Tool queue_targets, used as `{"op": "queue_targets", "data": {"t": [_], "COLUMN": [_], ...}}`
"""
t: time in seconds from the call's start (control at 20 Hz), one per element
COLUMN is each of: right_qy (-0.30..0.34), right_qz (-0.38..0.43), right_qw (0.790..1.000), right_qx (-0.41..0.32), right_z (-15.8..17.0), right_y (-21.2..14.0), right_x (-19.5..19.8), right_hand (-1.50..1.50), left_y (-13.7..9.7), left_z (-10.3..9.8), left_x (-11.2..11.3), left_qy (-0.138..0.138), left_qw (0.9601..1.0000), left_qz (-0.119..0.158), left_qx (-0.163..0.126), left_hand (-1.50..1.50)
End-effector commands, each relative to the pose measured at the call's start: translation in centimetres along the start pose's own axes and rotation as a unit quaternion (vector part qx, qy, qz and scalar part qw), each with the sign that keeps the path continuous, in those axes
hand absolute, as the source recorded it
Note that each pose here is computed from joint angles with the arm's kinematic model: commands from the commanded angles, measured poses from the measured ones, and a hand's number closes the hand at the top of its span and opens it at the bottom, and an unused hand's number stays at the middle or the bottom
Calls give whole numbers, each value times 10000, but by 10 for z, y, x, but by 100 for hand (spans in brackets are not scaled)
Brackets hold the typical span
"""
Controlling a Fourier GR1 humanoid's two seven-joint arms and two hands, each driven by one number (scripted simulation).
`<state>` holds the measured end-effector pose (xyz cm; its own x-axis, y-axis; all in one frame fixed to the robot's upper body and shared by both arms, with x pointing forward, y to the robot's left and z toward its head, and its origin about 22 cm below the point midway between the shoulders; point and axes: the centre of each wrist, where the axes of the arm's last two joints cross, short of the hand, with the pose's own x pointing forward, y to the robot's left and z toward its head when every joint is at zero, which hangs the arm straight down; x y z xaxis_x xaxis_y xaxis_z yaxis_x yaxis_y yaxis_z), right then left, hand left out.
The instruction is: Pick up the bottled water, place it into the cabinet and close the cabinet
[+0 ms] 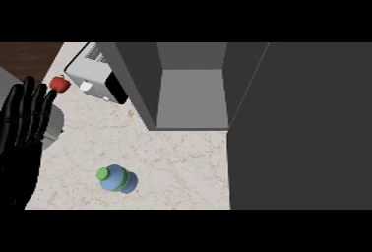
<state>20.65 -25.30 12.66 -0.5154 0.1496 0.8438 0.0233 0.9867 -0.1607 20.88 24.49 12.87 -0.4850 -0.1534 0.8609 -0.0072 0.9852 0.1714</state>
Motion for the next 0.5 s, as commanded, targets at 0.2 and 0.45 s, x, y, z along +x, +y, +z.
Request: {"op": "queue_targets", "data": {"t": [0.2, 0.45], "right_qy": [-151, 1276], "right_qz": [-94, -1960], "right_qw": [9995, 9719], "right_qx": [255, 243], "right_z": [9, 34], "right_y": [8, 31], "right_x": [10, -9], "right_hand": [-150, -150], "left_y": [-35, -47], "left_z": [13, 61], "left_x": [25, -19], "left_qy": [-731, 1663], "left_qw": [9389, 8902], "left_qz": [1874, 2920], "left_qx": [-2793, -3076], "left_hand": [-150, -150]}}
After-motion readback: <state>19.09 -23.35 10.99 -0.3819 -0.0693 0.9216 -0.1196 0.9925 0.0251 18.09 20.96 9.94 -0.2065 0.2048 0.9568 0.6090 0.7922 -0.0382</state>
